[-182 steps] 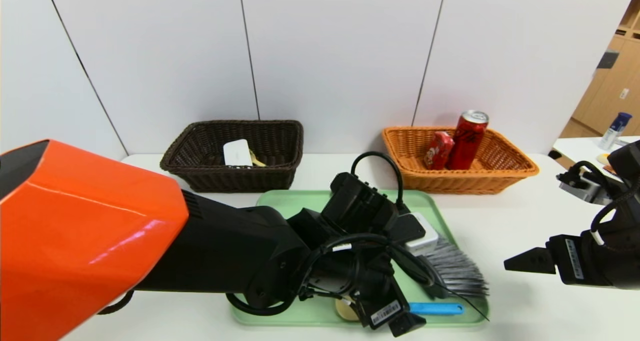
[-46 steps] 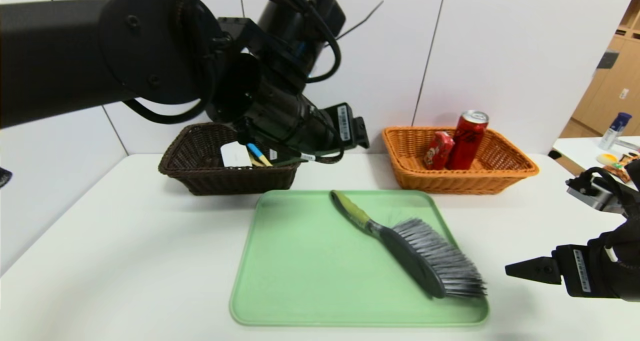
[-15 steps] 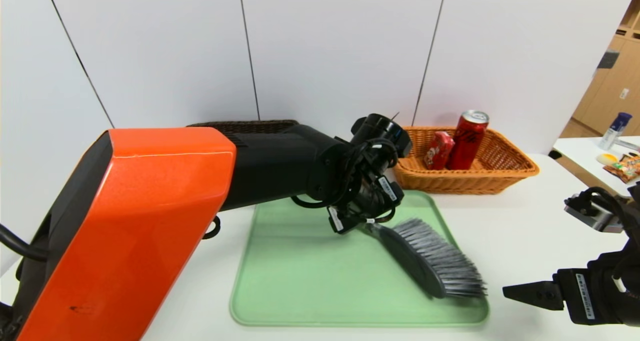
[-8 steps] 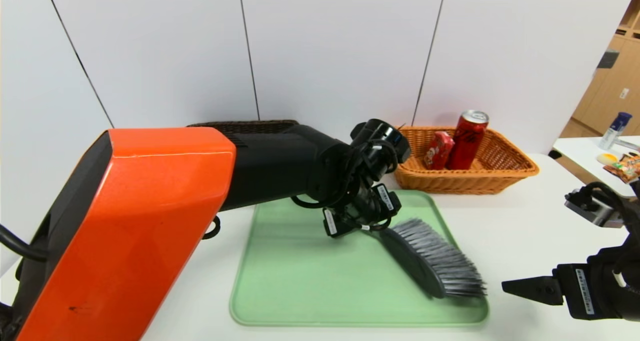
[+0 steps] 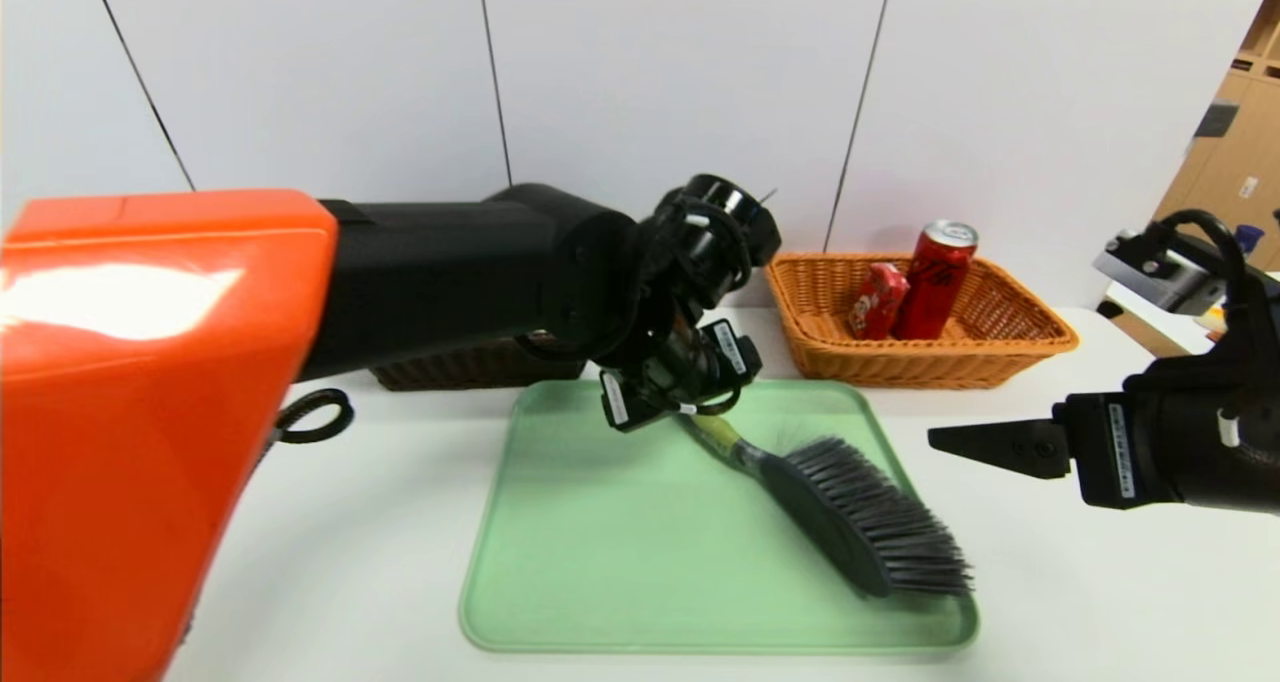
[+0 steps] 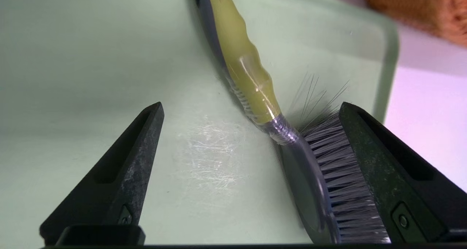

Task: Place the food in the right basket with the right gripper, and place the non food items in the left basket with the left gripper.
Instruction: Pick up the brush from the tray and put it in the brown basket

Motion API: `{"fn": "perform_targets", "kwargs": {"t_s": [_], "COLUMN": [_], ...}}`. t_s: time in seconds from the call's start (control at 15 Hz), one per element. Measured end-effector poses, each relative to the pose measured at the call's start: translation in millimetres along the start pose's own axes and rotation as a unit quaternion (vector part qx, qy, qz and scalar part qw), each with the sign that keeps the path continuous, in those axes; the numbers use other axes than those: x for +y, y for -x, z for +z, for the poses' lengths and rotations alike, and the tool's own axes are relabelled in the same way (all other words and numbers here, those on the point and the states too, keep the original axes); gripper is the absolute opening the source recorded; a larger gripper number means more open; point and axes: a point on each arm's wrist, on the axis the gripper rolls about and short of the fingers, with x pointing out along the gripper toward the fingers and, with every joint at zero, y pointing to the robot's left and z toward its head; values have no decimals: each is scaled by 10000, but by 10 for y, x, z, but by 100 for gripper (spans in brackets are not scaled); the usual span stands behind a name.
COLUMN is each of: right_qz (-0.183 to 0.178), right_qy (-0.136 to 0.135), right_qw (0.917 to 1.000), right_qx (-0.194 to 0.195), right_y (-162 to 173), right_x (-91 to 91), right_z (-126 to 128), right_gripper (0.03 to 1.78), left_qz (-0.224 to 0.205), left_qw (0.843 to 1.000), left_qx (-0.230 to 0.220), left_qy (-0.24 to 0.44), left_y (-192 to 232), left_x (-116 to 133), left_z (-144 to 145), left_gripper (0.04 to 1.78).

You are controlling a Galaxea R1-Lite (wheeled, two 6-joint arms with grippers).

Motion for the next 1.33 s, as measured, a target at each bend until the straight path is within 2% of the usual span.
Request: {"fn": "perform_targets", "kwargs": {"t_s": [0.13,0.27,0.53,0.87,1.0,1.13,1.33], "right_qz": [281,522,664,580,356,-91,-304], "right_qy": [162,235,484,765,956,1323,1515], "right_qw": [9995,9984,9964,9909,9846,9707,9568], "right_qx": [-23,14,197,947,1417,2003,2464], "right_y": [-88,-211,-601,-1026,-1189,-1467,-1833], "right_x": [152,278,454,689,781,869,936], "right_z": [132,255,552,918,957,807,606], "right_gripper": [171,171,171,171,171,171,171], "left_qz": [96,438,951,1270,1249,1232,1242], "left_qw": [9998,9984,9941,9912,9914,9915,9914], "left_qx": [-128,-127,-245,-242,-288,-329,-339], "left_qy": [-76,-333,-471,-298,-267,-239,-227], "left_y": [321,691,1336,1761,1887,2006,2129], "left_x": [136,377,902,1400,1517,1607,1726], "left_z": [191,370,608,389,275,184,55], "left_gripper": [169,169,169,169,169,169,169]}}
